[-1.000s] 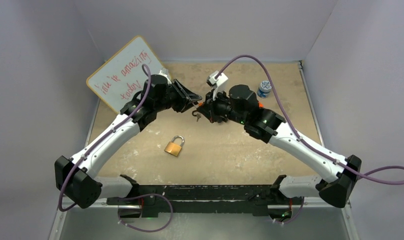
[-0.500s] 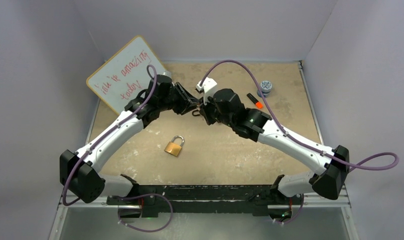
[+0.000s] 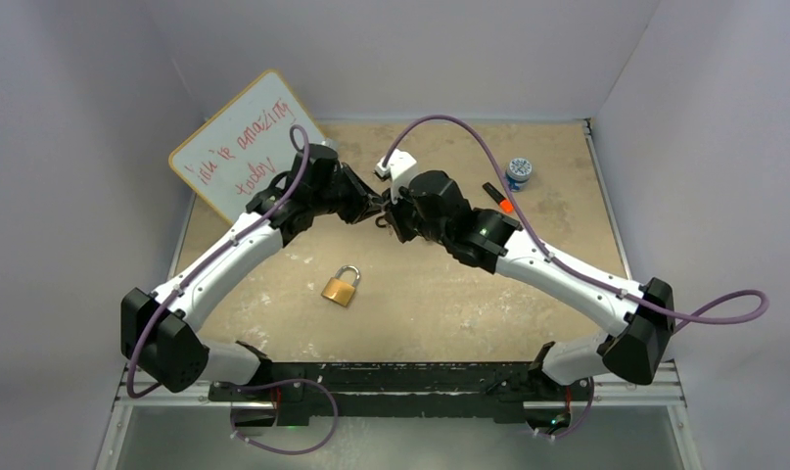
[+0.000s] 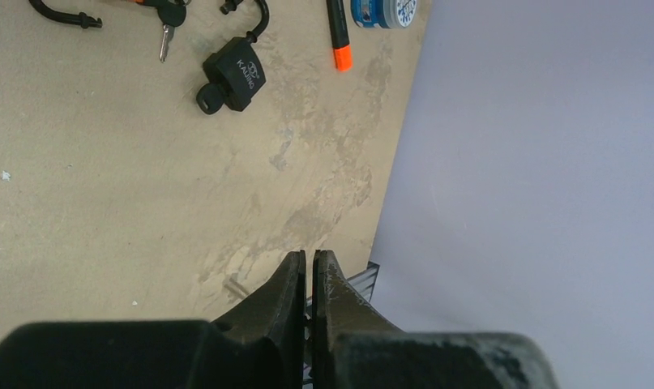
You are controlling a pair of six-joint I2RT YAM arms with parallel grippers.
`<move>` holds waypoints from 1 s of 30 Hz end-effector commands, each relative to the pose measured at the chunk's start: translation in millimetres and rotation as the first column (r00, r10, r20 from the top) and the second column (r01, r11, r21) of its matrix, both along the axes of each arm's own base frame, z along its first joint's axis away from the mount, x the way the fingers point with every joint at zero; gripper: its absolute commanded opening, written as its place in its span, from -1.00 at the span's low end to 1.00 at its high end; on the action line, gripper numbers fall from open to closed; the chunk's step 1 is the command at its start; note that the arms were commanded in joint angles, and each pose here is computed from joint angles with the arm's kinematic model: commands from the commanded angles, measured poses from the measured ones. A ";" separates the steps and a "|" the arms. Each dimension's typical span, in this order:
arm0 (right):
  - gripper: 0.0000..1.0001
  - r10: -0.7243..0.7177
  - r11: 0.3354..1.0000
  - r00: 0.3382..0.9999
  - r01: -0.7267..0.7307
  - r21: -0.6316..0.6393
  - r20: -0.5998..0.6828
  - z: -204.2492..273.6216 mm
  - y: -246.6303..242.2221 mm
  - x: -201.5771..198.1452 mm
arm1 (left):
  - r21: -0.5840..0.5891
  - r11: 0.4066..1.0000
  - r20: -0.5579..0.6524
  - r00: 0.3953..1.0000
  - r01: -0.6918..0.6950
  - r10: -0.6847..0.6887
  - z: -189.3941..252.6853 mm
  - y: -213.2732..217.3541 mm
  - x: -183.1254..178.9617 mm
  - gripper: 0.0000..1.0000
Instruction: Unlock with the key
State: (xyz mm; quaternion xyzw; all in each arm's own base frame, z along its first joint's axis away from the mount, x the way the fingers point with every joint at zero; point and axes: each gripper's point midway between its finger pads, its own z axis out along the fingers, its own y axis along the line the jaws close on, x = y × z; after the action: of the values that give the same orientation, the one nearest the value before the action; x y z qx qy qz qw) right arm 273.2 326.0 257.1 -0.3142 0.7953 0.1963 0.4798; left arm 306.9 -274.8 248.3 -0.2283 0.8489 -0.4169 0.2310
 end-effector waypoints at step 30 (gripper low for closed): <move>0.20 0.545 0.534 0.838 -0.375 0.758 0.031 145.3 -25.8 -70.1 | 0.075 0.878 0.891 0.364 0.473 -0.272 173.4 -20.6 -58.5 -1.00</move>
State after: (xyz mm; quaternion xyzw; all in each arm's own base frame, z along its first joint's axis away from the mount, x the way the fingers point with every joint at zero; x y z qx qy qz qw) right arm 236.3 299.1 363.5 -0.2011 0.6567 0.5968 0.4148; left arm 270.2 -288.5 392.7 0.1420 0.6499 -0.5509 0.5040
